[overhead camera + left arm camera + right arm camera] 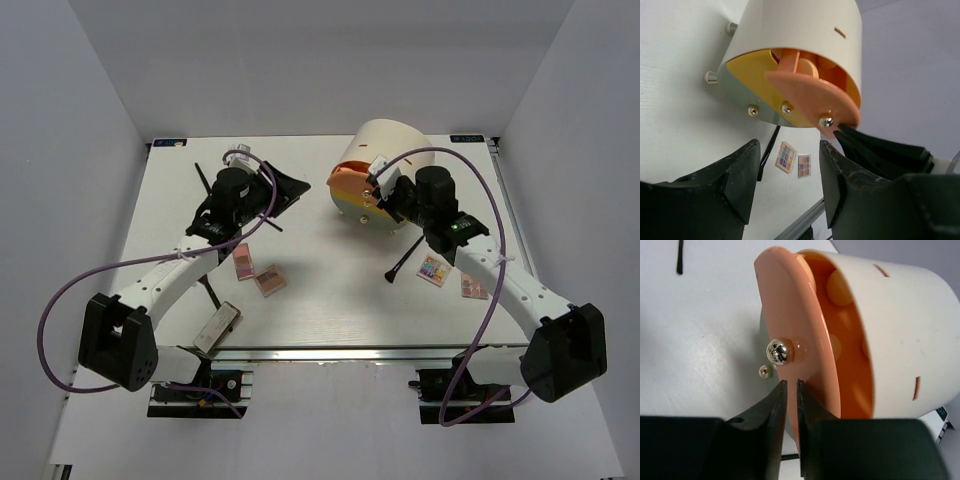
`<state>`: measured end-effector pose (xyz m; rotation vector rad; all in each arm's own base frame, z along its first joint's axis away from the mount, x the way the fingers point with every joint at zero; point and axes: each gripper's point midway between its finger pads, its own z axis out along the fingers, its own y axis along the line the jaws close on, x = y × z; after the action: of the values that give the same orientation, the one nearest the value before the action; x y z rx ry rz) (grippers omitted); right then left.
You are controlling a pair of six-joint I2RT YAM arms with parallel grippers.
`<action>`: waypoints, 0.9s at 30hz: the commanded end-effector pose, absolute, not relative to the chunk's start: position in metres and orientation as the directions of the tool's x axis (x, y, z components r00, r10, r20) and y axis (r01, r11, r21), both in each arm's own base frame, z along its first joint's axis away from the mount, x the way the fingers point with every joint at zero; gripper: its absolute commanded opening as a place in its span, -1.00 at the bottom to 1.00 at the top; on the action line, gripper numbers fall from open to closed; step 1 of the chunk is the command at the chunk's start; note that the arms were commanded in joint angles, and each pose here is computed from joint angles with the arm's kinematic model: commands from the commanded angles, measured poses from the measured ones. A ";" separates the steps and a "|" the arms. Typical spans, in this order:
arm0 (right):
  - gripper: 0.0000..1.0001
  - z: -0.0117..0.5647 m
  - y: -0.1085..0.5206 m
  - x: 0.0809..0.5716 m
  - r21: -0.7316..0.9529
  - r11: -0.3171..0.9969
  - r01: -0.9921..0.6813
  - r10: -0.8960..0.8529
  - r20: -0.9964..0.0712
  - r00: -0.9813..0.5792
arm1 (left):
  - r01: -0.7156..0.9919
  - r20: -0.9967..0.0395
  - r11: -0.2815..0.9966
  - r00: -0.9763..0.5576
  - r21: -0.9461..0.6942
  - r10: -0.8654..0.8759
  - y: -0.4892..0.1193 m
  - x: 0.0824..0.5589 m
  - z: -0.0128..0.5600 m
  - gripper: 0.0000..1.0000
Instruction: Organize the makeup
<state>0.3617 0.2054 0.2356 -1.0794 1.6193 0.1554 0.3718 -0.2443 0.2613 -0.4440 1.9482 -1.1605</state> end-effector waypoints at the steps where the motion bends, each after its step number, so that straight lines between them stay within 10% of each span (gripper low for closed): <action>1: -0.54 0.266 0.204 0.384 -0.464 0.645 -0.607 -0.519 -0.849 0.097 | 0.143 -0.437 0.452 -0.617 -0.880 -0.655 -0.251 0.368 0.269 0.21; 16: -0.01 0.271 0.209 0.393 -0.465 0.639 -0.612 -0.523 -0.847 0.097 | 0.117 -0.300 0.319 -0.725 -0.941 -0.620 -0.289 0.370 0.235 0.28; 19: -0.14 0.292 0.228 0.357 -0.436 0.528 -0.729 -0.464 -0.867 0.183 | 0.103 -0.280 0.314 -0.752 -0.944 -0.597 -0.307 0.375 0.226 0.11; 22: -1.00 0.304 0.233 0.314 -0.416 0.421 -0.806 -0.405 -0.881 0.243 | 0.088 -0.250 0.302 -0.795 -0.949 -0.554 -0.338 0.375 0.213 -0.32; 27: -1.00 0.321 0.222 0.299 -0.328 0.526 -0.785 -0.293 -0.936 0.196 | 0.068 -0.218 0.292 -0.826 -0.954 -0.520 -0.379 0.384 0.194 -0.10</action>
<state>0.3101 0.2199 0.3085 -1.0854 1.4003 0.3528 0.3795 -0.3558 0.1671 -0.4535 2.1355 -1.4796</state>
